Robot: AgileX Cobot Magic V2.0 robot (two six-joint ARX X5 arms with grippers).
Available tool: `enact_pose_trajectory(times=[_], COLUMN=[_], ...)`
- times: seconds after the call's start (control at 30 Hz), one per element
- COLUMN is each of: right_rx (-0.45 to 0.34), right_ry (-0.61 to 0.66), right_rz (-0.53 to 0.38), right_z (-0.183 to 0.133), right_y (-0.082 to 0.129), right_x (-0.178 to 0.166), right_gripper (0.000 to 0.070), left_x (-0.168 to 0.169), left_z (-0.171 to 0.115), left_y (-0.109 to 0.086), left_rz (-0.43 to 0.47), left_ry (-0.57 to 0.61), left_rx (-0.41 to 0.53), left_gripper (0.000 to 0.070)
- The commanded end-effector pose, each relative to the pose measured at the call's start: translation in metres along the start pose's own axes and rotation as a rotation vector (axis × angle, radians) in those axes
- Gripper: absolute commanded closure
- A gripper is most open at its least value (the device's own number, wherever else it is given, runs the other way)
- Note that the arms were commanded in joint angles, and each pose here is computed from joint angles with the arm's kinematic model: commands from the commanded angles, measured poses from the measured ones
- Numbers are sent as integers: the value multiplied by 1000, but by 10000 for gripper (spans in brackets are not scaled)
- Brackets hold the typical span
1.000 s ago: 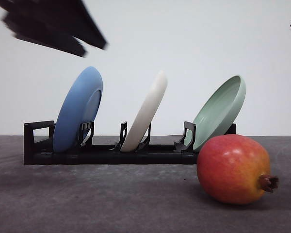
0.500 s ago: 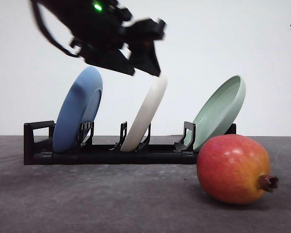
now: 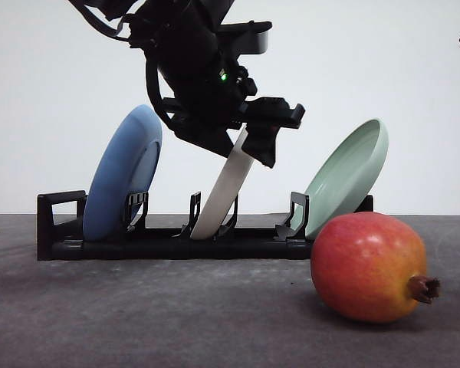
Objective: Place pomegranate in white plate
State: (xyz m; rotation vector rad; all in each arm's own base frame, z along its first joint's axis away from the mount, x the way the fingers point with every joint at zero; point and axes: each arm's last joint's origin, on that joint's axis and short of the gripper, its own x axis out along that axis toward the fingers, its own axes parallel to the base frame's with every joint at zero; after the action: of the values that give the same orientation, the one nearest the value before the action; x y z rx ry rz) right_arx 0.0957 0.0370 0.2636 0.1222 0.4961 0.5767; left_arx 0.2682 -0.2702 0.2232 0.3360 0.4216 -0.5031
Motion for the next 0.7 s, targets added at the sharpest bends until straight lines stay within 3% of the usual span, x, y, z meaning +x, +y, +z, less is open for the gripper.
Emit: enact_pose_trajectory(times=[0.0, 0.03, 0.13, 0.2, 0.67], right_rx=[1, 1, 1, 1, 1], right_ry=[-22, -22, -22, -22, -21], right_rz=[7, 8, 7, 8, 7], right_z=[5, 5, 5, 5, 5], right_y=[2, 2, 2, 2, 2], right_x=[-3, -3, -3, -3, -3], right_gripper=[273, 273, 273, 272, 272], left_x=[3, 3, 2, 2, -14], left_z=[7, 7, 6, 7, 22], left_y=[-3, -2, -2, -2, 2], left_rz=[4, 10, 25, 25, 17], left_ry=[-21, -20, -18, -19, -64], left_rx=[-8, -8, -8, -8, -126], left_gripper=[366, 390, 609, 690, 700])
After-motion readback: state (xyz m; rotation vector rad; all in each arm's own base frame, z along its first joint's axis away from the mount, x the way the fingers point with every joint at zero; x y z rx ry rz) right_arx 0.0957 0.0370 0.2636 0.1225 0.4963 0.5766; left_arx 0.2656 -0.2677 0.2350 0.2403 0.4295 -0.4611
